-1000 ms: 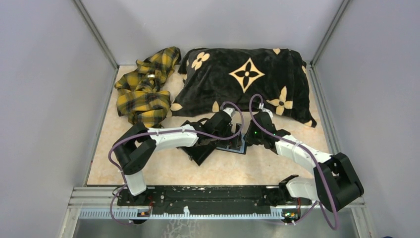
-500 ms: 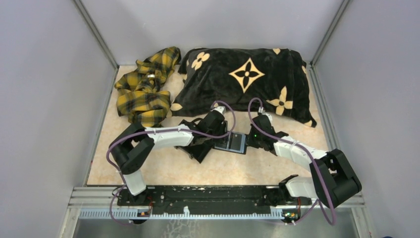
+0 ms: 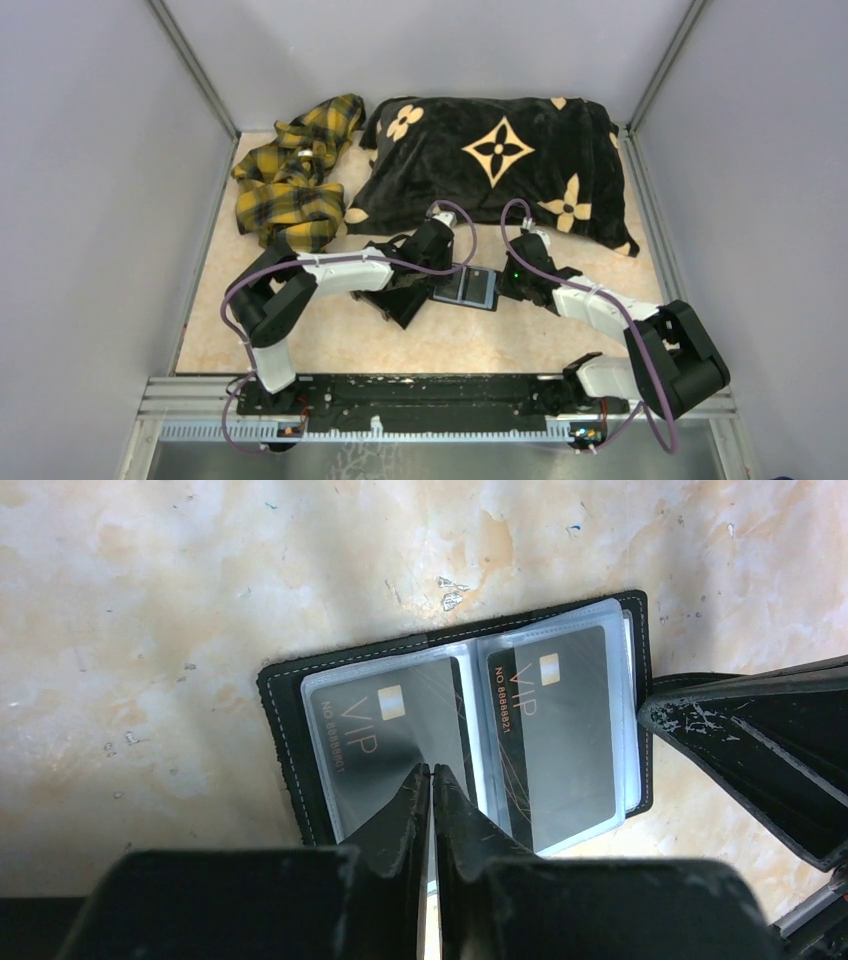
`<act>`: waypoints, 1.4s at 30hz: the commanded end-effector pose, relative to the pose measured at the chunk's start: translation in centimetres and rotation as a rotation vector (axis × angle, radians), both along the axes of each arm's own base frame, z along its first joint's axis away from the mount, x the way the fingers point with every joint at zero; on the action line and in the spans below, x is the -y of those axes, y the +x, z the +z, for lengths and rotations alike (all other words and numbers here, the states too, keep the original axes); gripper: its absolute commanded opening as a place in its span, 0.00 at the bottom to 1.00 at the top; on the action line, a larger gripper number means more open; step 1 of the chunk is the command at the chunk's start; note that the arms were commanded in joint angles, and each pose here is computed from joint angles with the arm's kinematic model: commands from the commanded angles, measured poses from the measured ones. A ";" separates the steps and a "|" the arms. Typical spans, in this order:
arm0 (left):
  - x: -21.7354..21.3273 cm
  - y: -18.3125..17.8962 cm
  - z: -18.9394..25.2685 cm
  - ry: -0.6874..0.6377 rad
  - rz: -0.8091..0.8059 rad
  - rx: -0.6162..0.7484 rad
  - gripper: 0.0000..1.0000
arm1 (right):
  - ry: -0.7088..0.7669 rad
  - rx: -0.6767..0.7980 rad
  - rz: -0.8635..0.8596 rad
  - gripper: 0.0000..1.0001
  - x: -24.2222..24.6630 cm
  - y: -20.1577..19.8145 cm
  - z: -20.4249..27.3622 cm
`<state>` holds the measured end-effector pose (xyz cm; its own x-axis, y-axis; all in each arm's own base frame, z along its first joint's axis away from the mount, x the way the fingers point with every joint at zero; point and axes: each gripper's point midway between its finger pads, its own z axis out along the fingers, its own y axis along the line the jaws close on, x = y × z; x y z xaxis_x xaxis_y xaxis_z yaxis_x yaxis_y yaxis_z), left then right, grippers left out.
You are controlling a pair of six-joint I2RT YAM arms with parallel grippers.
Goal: Put the credit cards into the card holder
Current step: Insert the credit card into the card holder.
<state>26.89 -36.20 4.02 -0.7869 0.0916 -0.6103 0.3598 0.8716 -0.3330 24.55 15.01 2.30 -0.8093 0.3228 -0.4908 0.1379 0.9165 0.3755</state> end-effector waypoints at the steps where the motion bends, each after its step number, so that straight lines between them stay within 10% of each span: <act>1: 1.0 -0.2 -0.3 0.010 -0.057 -0.013 0.09 | -0.007 0.015 -0.012 0.00 0.1 0.2 -0.2; 42: 6.2 -3.1 -0.7 0.001 -0.165 -0.040 0.10 | 0.006 -0.005 -0.002 0.00 -0.3 -0.1 -1.2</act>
